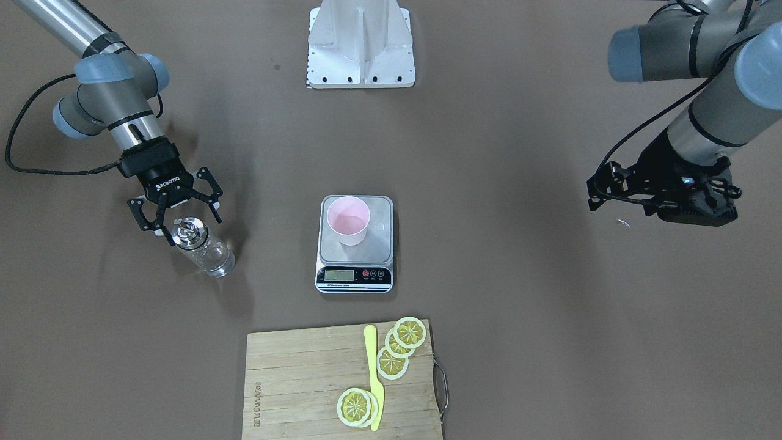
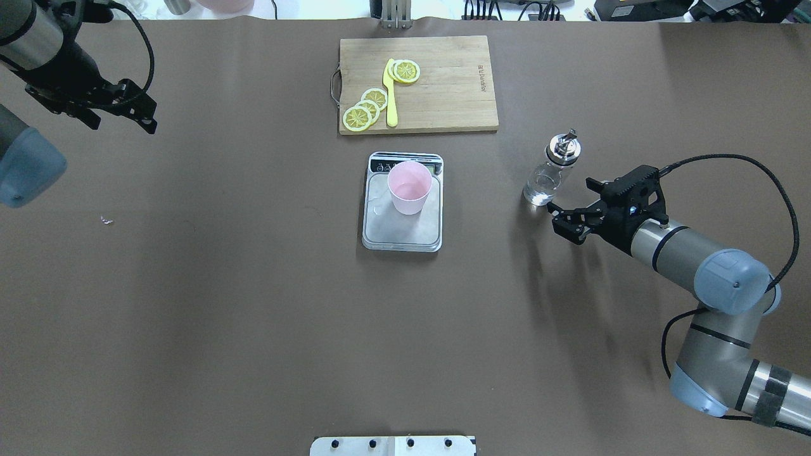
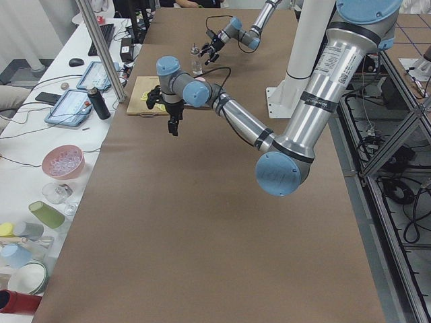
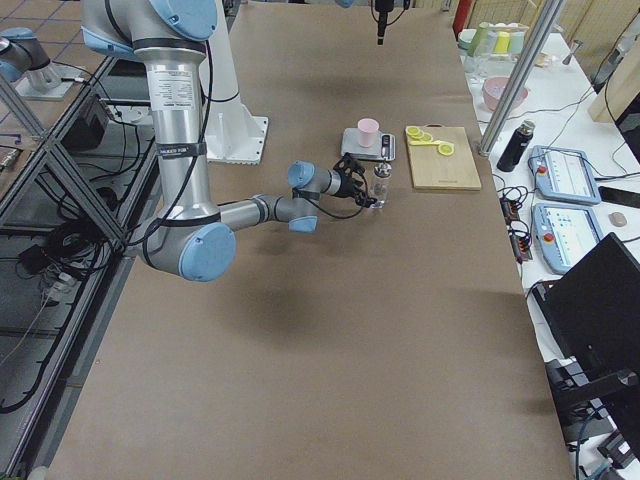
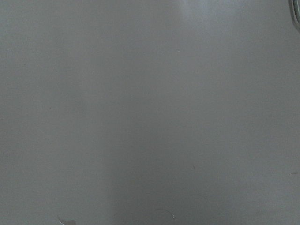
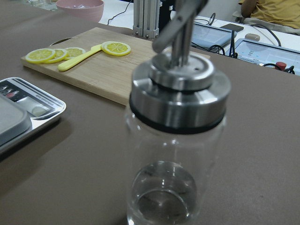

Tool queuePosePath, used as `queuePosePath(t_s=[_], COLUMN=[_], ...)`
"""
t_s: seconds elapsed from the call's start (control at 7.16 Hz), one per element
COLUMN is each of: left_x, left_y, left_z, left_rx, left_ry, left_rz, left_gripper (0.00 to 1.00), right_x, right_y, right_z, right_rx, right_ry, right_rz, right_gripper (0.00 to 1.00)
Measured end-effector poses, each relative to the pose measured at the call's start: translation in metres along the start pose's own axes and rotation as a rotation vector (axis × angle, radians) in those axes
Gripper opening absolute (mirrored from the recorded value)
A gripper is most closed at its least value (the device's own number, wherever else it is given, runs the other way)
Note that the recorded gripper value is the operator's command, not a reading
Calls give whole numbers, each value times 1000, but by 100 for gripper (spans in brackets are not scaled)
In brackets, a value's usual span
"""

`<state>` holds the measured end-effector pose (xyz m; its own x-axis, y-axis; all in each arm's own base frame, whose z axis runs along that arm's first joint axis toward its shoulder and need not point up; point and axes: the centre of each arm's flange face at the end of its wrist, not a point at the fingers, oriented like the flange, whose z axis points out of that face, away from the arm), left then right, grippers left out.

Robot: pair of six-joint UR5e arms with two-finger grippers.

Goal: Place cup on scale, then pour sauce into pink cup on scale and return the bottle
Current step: 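Retract the left arm while the right gripper reaches toward the glass dispenser, then grasp the glass dispenser with the right gripper and lift it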

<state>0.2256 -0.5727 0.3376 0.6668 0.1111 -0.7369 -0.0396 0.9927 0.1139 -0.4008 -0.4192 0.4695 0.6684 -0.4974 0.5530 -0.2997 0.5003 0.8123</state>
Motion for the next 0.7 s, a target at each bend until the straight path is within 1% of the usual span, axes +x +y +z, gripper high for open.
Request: queuePosePath(t_s=[0.7], left_x=[2], left_y=[-1], left_z=[-1], left_rx=[2], left_ry=[1], left_rz=[2], left_gripper=[98], right_x=[-8], right_y=[-1], right_z=[22], right_rx=[5], right_ry=[6], right_rz=[3], right_gripper=[92])
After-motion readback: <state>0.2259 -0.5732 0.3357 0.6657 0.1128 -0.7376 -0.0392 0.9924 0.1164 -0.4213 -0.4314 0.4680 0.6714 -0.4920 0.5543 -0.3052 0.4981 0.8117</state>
